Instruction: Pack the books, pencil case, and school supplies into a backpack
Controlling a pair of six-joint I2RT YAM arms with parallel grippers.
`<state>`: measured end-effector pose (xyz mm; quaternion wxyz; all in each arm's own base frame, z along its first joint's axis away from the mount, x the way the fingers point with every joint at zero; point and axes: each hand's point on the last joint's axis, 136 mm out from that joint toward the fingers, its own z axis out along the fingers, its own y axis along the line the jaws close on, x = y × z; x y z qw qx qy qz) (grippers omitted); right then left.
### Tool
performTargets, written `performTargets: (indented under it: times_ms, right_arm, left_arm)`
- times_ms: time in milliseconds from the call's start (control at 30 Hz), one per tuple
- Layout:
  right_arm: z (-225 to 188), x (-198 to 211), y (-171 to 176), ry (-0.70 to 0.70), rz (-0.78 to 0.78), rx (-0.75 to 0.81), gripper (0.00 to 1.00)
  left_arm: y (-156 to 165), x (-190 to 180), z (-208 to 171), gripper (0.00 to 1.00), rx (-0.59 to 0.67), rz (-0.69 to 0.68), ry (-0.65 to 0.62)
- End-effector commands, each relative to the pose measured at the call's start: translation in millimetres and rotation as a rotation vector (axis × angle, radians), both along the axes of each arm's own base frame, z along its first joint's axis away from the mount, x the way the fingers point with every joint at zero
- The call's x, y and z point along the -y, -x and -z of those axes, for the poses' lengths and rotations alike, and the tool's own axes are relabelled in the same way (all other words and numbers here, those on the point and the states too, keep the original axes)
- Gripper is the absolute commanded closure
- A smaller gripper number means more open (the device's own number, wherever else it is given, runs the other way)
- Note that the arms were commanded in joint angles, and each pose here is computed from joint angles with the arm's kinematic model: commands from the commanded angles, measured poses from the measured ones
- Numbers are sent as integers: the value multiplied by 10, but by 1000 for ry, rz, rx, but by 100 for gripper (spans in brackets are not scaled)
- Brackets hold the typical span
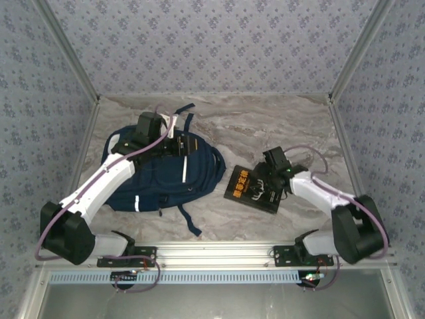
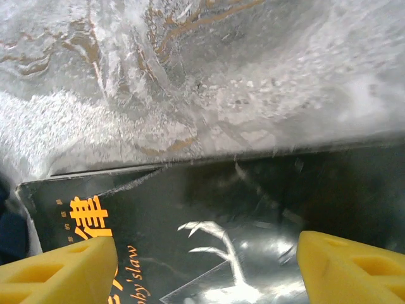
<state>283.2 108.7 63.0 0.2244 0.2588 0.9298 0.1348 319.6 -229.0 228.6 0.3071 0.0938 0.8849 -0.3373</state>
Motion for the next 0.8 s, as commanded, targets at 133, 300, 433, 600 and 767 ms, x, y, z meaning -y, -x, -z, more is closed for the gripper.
performTargets:
  times_ms: [133, 300, 433, 600, 767]
  right_arm:
    - [-146, 113, -339, 3, -178, 15, 20]
    - [7, 41, -656, -173, -259, 19, 19]
    - [138, 24, -672, -178, -286, -25, 19]
    - [269, -13, -408, -168, -292, -91, 19]
    - [308, -57, -53, -203, -283, -107, 19]
  left_arm:
    - [-4, 58, -134, 40, 45, 31, 11]
    - [37, 87, -162, 39, 62, 60, 9]
    - [83, 103, -200, 38, 94, 79, -9]
    - [113, 124, -211, 38, 104, 86, -23]
    - [115, 107, -226, 38, 108, 76, -32]
